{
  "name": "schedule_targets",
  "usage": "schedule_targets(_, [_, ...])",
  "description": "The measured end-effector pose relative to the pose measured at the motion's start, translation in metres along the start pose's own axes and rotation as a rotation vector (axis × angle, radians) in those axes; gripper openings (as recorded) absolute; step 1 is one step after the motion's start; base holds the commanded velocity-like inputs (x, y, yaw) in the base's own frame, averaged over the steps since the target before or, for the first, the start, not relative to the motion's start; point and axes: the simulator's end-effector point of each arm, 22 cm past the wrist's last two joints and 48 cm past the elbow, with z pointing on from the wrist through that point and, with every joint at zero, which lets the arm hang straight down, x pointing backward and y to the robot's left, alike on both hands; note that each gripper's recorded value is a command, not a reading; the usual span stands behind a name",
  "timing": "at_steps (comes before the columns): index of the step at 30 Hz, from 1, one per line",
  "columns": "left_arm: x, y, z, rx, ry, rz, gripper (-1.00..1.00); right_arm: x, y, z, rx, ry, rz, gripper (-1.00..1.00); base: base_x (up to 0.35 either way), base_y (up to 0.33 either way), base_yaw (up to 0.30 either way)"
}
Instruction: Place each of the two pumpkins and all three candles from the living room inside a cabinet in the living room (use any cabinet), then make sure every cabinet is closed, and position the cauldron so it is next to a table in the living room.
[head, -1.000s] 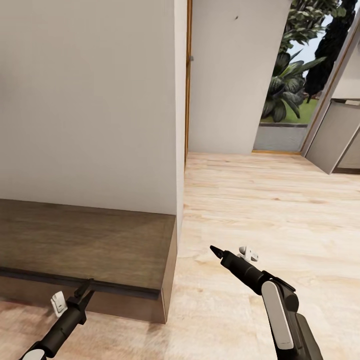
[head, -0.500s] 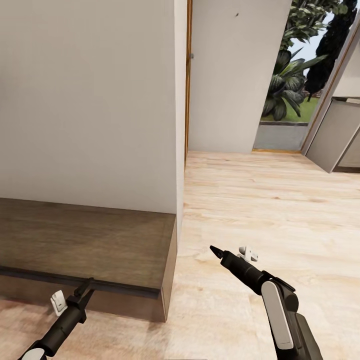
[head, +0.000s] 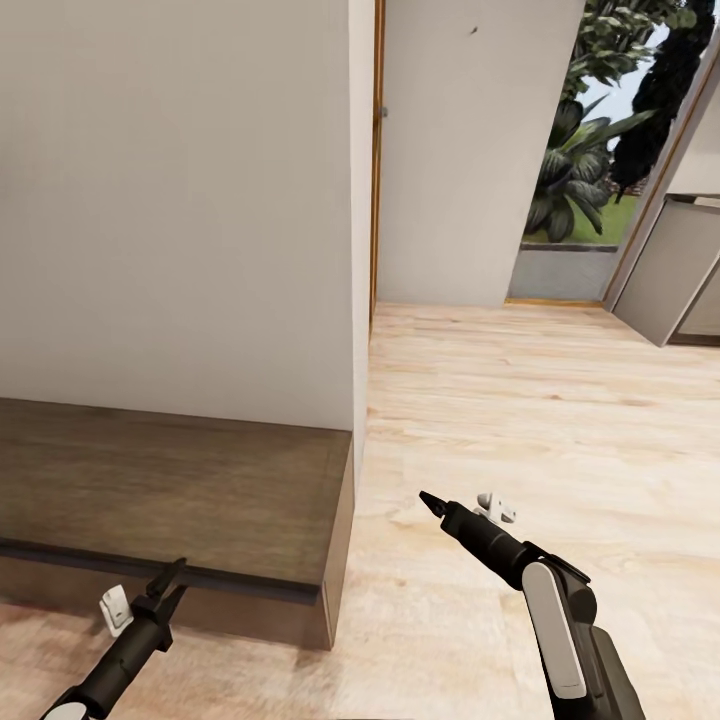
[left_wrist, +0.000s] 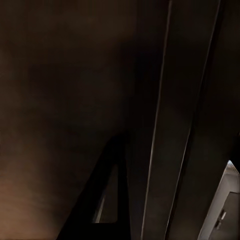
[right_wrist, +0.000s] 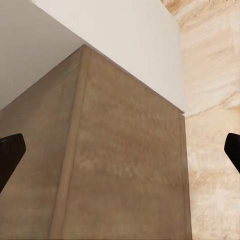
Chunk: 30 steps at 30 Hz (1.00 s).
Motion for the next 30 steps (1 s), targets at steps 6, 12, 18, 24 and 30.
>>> schedule_targets(6, [-0.0016, -0.0022, 0.0056, -0.004, -0.003, 0.019, -1.0, 0.0014, -0.0018, 0.0006, 0.003, 0.003, 0.003, 1.0, -0.064, 0.0, 0.0])
schedule_targets(12, [-0.002, -0.0029, 0.0056, -0.001, -0.004, 0.016, -1.0, 0.0034, -0.0035, 0.0014, 0.006, 0.007, 0.006, 1.0, -0.039, 0.0, 0.0])
schedule_targets(18, [-0.0023, -0.0048, 0.0057, 0.006, -0.005, 0.009, -1.0, 0.0005, -0.0039, 0.0016, 0.006, -0.007, 0.003, 1.0, -0.08, 0.027, 0.0])
schedule_targets(24, [-0.0024, -0.0085, 0.0062, 0.02, -0.006, -0.013, -1.0, 0.0017, -0.0061, 0.0025, 0.009, -0.008, 0.006, 1.0, -0.015, 0.009, 0.0])
schedule_targets(30, [-0.0024, -0.0087, 0.0062, 0.021, -0.005, -0.014, -1.0, 0.0024, -0.0067, 0.0028, 0.01, -0.006, 0.007, 1.0, 0.0, 0.0, 0.0])
